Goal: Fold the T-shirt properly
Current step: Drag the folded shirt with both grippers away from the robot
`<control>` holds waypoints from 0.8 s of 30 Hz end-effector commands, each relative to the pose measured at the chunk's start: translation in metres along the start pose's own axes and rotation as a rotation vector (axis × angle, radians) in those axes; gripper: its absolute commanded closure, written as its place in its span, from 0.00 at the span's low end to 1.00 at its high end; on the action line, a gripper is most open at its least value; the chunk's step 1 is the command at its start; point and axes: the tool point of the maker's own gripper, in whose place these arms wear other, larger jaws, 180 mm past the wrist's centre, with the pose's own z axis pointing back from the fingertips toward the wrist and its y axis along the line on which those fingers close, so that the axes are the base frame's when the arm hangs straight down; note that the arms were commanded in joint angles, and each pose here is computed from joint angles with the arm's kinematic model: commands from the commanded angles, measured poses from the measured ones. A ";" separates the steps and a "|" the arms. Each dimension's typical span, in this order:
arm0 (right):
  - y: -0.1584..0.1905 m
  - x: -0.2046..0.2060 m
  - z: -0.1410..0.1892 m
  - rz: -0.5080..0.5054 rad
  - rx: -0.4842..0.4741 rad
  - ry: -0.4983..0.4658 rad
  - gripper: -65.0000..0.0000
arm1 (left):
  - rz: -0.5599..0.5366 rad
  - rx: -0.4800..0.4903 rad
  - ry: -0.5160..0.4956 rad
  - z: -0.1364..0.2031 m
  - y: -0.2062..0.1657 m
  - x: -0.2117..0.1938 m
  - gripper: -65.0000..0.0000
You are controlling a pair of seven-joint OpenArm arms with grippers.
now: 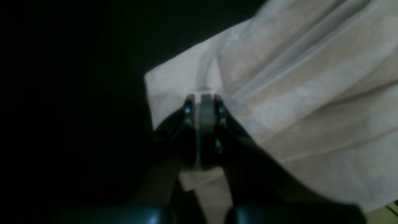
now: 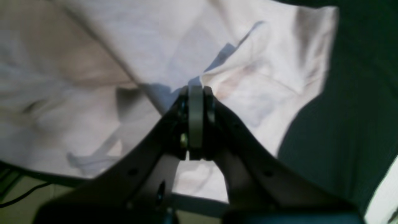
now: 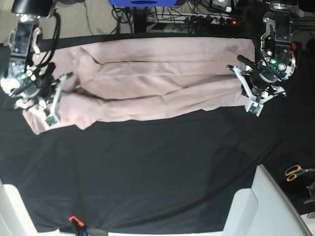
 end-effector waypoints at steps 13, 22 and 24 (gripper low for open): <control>0.007 0.002 0.004 -0.058 -0.015 -0.033 1.00 | -0.095 -0.006 -0.034 0.004 -0.002 0.004 1.00; 0.014 -0.010 0.008 -0.056 -0.009 -0.015 1.00 | -0.216 0.041 -0.021 0.009 -0.005 -0.024 1.00; 0.014 -0.011 0.009 -0.055 -0.010 -0.015 1.00 | -0.219 0.039 -0.013 0.010 -0.006 -0.028 1.00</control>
